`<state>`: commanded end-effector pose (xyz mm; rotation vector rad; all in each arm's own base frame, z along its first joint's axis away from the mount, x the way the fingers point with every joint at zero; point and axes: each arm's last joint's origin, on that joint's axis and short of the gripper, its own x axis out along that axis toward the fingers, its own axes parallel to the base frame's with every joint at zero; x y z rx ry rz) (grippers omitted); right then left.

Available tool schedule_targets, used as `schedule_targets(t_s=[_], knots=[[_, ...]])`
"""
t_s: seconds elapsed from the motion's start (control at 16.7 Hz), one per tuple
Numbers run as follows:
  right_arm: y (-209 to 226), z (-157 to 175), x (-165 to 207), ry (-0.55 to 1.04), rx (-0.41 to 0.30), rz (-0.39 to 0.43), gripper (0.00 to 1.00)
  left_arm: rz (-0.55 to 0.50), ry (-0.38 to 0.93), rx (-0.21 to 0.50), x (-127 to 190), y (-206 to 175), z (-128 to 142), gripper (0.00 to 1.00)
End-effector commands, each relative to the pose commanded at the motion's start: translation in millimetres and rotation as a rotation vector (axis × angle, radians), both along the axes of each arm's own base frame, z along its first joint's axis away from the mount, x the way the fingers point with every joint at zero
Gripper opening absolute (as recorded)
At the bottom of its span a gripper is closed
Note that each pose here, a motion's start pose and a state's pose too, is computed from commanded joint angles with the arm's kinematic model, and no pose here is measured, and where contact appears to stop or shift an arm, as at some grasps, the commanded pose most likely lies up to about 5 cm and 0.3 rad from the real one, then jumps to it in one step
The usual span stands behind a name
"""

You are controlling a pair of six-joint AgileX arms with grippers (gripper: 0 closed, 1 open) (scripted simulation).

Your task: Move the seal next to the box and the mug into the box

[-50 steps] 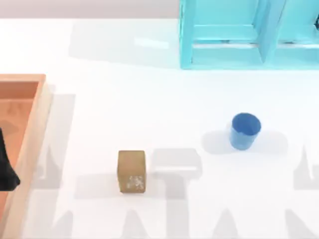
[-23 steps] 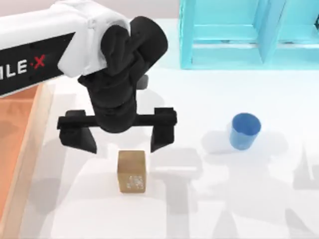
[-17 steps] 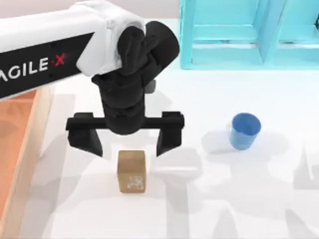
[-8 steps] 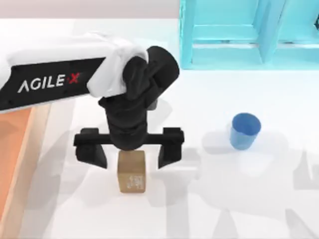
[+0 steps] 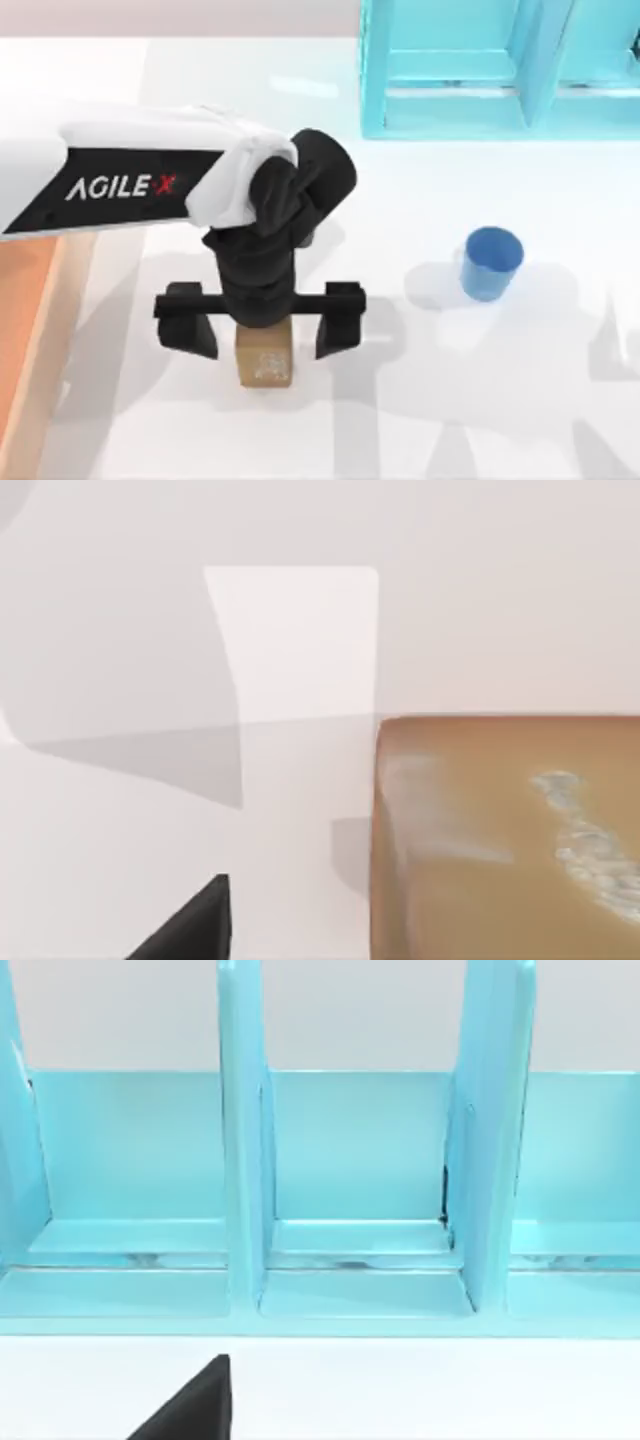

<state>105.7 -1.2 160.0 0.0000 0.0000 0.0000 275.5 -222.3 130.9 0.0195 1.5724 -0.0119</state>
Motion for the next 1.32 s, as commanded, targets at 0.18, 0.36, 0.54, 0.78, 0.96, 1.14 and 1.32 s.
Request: schedule_targets(t_s=[0.18,0.36,0.54,0.78,0.96,1.14,1.32], knots=[[0.0,0.0,0.0,0.0,0.0,0.0,1.0,0.0,0.0,0.0,0.0,0.0,0.0,0.77],[0.0,0.0,0.0,0.0,0.0,0.0,1.0,0.0,0.0,0.0,0.0,0.0,0.0,0.55],[0.0,0.0,0.0,0.0,0.0,0.0,1.0,0.0,0.0,0.0,0.0,0.0,0.0,0.32],[0.0,0.0,0.0,0.0,0.0,0.0,1.0,0.0,0.0,0.0,0.0,0.0,0.0,0.02],[0.0,0.0,0.0,0.0,0.0,0.0,1.0,0.0,0.0,0.0,0.0,0.0,0.0,0.0],[0.0,0.0,0.0,0.0,0.0,0.0,1.0,0.0,0.0,0.0,0.0,0.0,0.0,0.0],[0.0,0.0,0.0,0.0,0.0,0.0,1.0,-0.001,-0.002,-0.002,0.2,0.0,0.8,0.0]])
